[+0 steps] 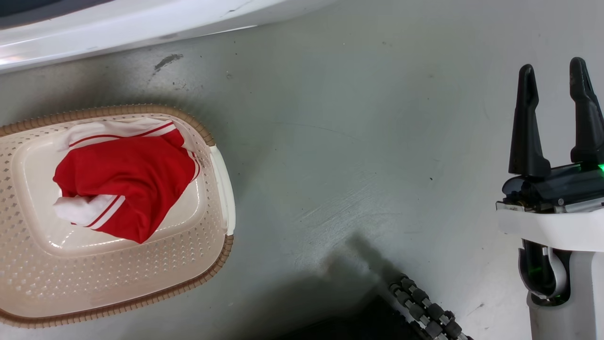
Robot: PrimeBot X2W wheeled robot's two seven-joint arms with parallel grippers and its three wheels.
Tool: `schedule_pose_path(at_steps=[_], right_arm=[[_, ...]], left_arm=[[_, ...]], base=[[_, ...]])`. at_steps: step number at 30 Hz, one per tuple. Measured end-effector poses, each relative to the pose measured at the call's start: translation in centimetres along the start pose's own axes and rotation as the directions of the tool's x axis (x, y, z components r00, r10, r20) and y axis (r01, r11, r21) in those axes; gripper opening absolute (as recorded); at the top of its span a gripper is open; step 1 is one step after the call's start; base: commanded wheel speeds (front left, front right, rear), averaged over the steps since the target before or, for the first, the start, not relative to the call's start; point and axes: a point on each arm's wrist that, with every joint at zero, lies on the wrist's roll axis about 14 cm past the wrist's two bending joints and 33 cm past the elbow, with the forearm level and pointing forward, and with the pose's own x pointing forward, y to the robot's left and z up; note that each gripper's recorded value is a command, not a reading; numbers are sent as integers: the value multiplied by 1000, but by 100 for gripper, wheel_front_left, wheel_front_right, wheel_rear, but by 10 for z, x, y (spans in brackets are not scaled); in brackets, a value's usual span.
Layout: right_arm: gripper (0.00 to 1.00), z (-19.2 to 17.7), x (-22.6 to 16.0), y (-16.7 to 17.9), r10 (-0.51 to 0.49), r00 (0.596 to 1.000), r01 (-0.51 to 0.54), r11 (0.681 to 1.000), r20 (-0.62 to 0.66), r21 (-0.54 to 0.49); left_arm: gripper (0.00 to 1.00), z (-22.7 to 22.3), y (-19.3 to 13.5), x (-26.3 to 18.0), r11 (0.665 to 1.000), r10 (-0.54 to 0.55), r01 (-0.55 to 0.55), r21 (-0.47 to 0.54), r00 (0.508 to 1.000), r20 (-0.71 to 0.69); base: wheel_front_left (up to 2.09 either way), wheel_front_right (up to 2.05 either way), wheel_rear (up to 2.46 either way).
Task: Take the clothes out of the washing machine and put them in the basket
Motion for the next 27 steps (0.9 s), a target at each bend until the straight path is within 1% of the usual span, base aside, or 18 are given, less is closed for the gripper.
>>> schedule_pose_path(at_steps=[6, 7, 8, 11, 17, 19, 21, 24, 25, 26, 27], right_arm=[[100, 1, 0, -3, -9, 1000, 9, 1000, 3, 2], [100, 1, 0, -3, -9, 1000, 9, 1000, 2, 2], [100, 1, 0, -4, -10, 1000, 10, 1000, 2, 2], [100, 3, -1, -4, -12, 1000, 12, 1000, 5, 1], [100, 13, -2, -6, -14, 1000, 14, 1000, 28, -5], [100, 18, -3, -5, -11, 999, 11, 1000, 40, -7], [100, 25, -4, -4, -7, 998, 7, 1000, 55, -6], [100, 36, -8, -2, -2, 997, 2, 1000, 81, -6], [100, 36, -8, -2, -2, 997, 2, 1000, 81, -6], [100, 43, -11, -1, 2, 996, -1, 1000, 94, -10], [100, 46, -14, 0, 5, 995, -3, 1000, 99, -12]], left_arm=[[100, -4, 0, 1, 1000, 8, -8, 17, 1000, -27], [30, -6, 0, 1, 1000, 3, -3, 13, 999, -38], [0, -6, 0, 1, 1000, 0, 0, 5, 999, -40], [0, -5, -1, 0, 1000, -5, 6, 14, 999, -37], [0, 1, 3, -8, 1000, -1, 1, 22, 1000, 15], [0, 8, 7, -14, 1000, 5, -6, 22, 998, 70], [0, 21, 8, -22, 1000, 0, 0, -2, 990, 142], [0, 28, 5, -36, 1000, -10, 10, 1, 979, 203], [0, 28, 5, -36, 1000, -10, 10, 1, 979, 203], [0, 35, 3, -48, 999, -24, 31, -26, 967, 254], [0, 41, 1, -56, 999, -30, 40, -30, 957, 288]], base=[[0, 0, 0], [0, 0, 0], [0, 0, 0], [0, 0, 0], [0, 0, 0], [0, 0, 0], [0, 0, 0], [0, 0, 0], [0, 0, 0], [0, 0, 0], [0, 0, 0]])
